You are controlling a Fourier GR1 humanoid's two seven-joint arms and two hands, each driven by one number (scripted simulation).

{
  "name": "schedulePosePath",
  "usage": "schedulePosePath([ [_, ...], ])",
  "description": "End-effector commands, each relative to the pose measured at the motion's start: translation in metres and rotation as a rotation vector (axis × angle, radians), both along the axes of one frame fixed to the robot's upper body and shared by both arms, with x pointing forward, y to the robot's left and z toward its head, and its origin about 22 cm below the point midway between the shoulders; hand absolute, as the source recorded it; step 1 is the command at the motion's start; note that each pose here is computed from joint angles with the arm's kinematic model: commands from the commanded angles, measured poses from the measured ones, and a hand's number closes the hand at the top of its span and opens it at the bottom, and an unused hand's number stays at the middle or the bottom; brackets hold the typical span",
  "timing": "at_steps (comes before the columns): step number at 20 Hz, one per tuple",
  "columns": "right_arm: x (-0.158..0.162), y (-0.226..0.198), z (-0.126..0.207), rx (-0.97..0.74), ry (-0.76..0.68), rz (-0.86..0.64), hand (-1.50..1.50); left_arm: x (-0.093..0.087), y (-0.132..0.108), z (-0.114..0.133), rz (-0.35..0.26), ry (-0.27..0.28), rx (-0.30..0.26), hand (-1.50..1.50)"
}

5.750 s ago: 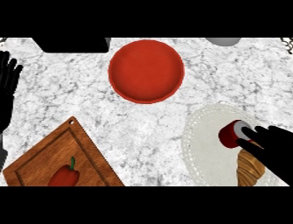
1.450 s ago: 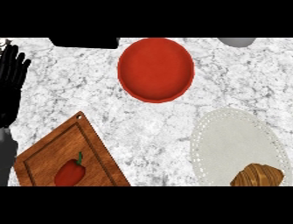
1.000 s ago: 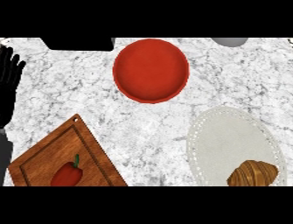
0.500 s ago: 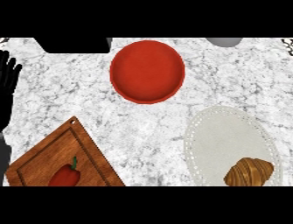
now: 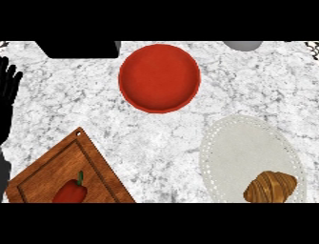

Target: Pick the can from the placemat and place it in the bowl

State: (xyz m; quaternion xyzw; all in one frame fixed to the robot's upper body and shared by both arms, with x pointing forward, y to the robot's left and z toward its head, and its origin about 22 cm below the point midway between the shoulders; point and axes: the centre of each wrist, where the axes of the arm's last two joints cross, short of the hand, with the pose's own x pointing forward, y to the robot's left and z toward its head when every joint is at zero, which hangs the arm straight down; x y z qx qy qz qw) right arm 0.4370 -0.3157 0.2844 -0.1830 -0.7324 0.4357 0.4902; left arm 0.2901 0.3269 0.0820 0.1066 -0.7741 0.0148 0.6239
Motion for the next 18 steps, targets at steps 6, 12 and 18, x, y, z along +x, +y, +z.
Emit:
schedulePosePath([
  [6,0.01,0.119,-0.011,-0.08,0.095,0.071,1.5,-0.003,-0.009,0.002,-0.03,-0.01,0.003,0.0],
  [12,0.012,0.168,-0.042,-0.093,0.178,0.093,1.5,0.013,-0.001,0.002,-0.006,-0.014,0.01,0.0],
  [18,0.01,0.204,-0.108,-0.167,0.161,0.044,1.5,0.012,0.011,0.001,-0.022,-0.02,0.004,0.0],
])
